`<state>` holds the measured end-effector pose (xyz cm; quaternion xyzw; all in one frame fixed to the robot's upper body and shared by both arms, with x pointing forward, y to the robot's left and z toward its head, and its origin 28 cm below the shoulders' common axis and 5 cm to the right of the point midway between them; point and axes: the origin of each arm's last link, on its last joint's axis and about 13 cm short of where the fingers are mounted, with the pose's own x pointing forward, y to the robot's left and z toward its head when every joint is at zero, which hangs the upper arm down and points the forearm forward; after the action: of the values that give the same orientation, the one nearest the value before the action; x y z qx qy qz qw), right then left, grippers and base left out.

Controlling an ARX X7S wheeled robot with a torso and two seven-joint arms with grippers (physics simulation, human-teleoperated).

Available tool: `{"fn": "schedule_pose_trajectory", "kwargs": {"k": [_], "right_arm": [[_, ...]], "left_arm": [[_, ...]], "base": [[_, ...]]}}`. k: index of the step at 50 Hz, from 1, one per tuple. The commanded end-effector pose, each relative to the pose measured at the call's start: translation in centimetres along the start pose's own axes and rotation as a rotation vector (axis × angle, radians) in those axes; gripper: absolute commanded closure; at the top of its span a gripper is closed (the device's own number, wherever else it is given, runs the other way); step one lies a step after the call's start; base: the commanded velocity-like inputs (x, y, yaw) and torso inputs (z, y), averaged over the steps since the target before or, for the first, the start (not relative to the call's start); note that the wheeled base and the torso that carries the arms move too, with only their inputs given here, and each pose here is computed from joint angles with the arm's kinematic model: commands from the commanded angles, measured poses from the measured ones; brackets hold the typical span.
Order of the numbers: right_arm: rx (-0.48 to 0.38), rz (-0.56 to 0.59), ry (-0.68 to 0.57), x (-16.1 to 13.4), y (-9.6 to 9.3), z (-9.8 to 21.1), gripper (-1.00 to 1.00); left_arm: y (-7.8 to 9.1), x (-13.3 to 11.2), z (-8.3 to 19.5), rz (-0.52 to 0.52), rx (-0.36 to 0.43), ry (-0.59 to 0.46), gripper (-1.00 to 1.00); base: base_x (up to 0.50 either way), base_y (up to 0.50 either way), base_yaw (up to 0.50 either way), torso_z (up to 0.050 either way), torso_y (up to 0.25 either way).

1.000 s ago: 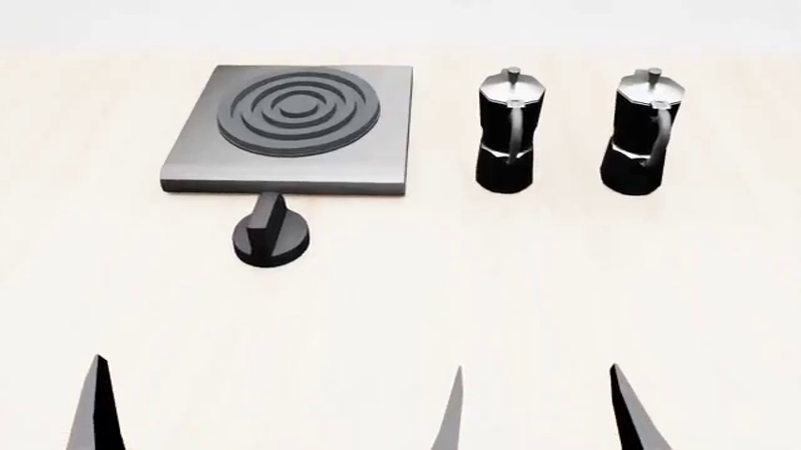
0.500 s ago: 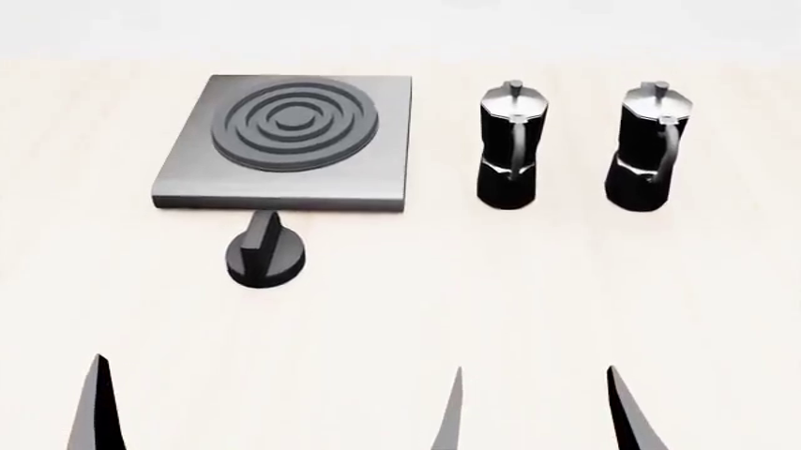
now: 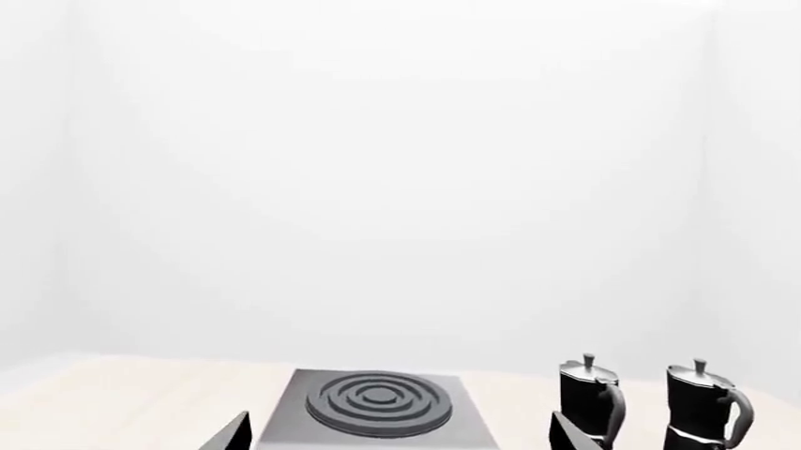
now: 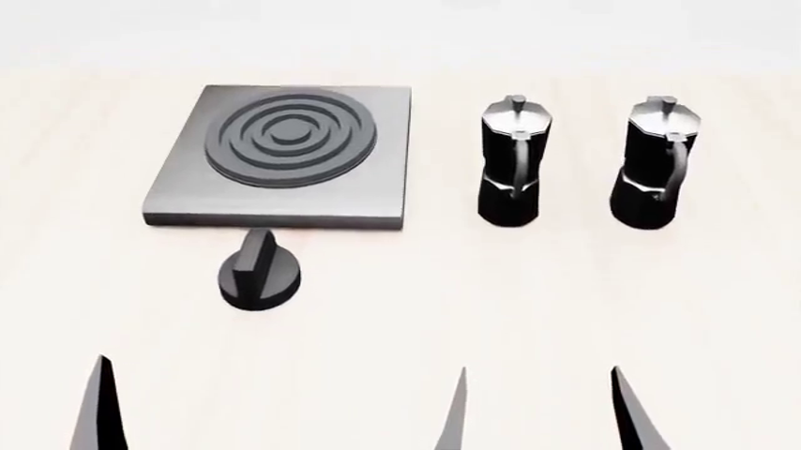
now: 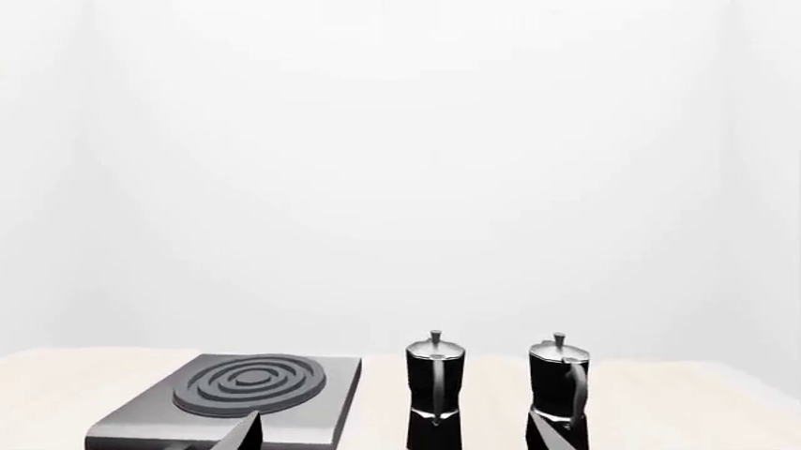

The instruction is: Put both moka pots on the stove.

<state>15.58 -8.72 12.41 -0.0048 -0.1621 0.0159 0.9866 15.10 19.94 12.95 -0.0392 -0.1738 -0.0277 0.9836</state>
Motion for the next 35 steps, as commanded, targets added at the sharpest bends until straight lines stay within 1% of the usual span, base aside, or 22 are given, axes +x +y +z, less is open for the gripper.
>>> {"fn": "schedule_pose_trajectory", "kwargs": {"k": [1, 35], "right_arm": [[-0.003, -0.003, -0.002, 0.04, -0.02, 0.04, -1.00], [-0.003, 0.006, 0.007, 0.01, 0.17, -0.24, -1.00]], "left_arm": [[-0.04, -0.02, 0.03, -0.005, -0.008, 0.002, -1.00], [-0.05, -0.02, -0.06, -0.006, -0.010, 0.003, -1.00]], "base": [[0.11, 0.00, 0.00, 0.000, 0.000], [0.11, 0.00, 0.00, 0.000, 0.000]]}}
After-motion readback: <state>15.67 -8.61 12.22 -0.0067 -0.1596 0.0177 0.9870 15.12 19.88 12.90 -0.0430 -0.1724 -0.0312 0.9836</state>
